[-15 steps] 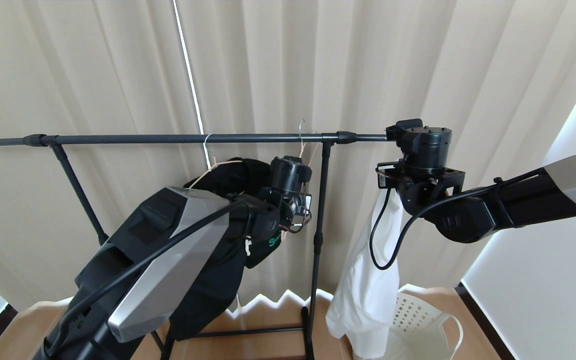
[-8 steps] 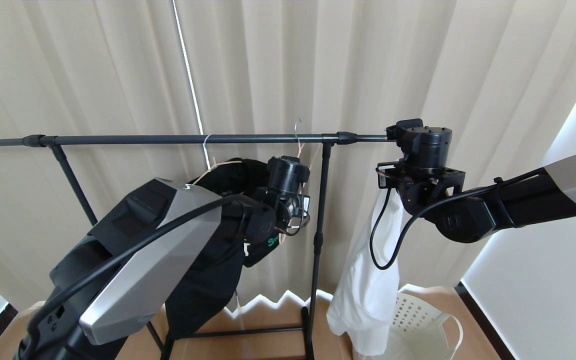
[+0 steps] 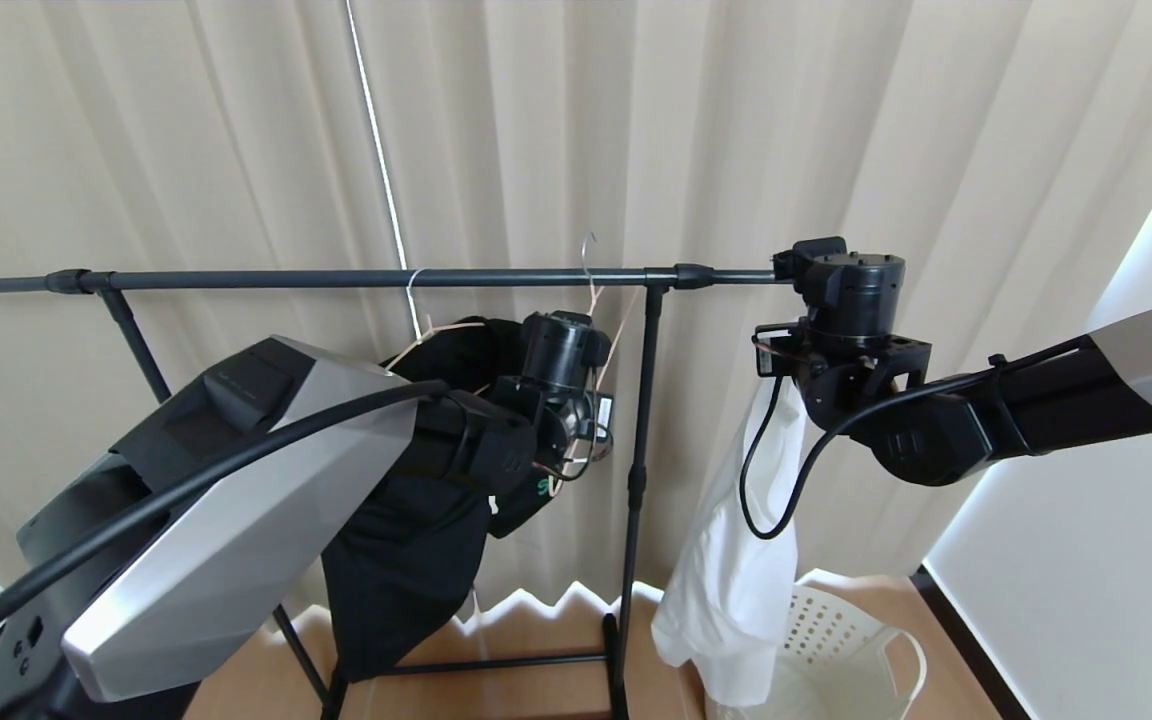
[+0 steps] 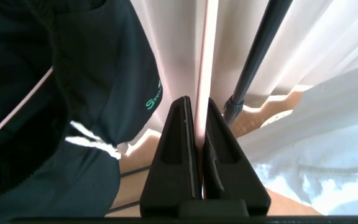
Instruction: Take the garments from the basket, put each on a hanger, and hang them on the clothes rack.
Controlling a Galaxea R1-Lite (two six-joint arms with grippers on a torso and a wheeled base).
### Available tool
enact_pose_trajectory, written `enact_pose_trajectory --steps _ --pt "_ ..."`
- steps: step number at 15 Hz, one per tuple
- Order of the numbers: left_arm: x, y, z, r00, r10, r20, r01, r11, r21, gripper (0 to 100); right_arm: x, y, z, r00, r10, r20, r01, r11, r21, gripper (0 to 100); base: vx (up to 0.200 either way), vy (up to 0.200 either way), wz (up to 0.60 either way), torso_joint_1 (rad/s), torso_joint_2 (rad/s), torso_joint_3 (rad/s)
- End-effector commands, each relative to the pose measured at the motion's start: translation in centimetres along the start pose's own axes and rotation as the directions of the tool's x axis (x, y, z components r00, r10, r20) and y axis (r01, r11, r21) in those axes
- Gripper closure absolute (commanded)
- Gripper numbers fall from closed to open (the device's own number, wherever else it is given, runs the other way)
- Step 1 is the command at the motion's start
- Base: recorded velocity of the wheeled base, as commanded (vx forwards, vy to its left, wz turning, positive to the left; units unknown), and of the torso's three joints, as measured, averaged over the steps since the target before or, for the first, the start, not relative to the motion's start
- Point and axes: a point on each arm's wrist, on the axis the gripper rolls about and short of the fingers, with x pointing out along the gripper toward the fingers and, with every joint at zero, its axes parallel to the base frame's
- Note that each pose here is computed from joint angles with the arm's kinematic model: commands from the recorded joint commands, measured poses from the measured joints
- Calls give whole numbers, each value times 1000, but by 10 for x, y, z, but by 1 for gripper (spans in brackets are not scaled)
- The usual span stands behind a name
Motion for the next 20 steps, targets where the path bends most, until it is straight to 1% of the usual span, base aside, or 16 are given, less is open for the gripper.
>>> enact_pose_trajectory --steps 1,5,15,17,20 --pt "-7 1 2 1000 -4 5 4 1000 -1 100 -1 -1 1 1000 0 2 0 1000 2 100 0 0 0 0 0 0" --pt "-20 3 -2 1000 -12 7 12 1000 3 100 0 0 3 999 -14 34 14 1000 5 100 0 0 0 0 0 0" --pt "-61 14 -23 1000 -27 7 27 1000 14 100 0 -1 1 999 -20 32 20 1000 0 100 0 0 0 0 0 0" --pt "-64 14 -26 1000 -28 5 28 999 16 100 0 -1 2 999 -20 33 20 1000 0 100 0 0 0 0 0 0" --pt "-76 19 -35 999 -32 5 32 999 18 100 0 -1 1 999 -20 32 20 1000 -1 100 0 0 0 0 0 0"
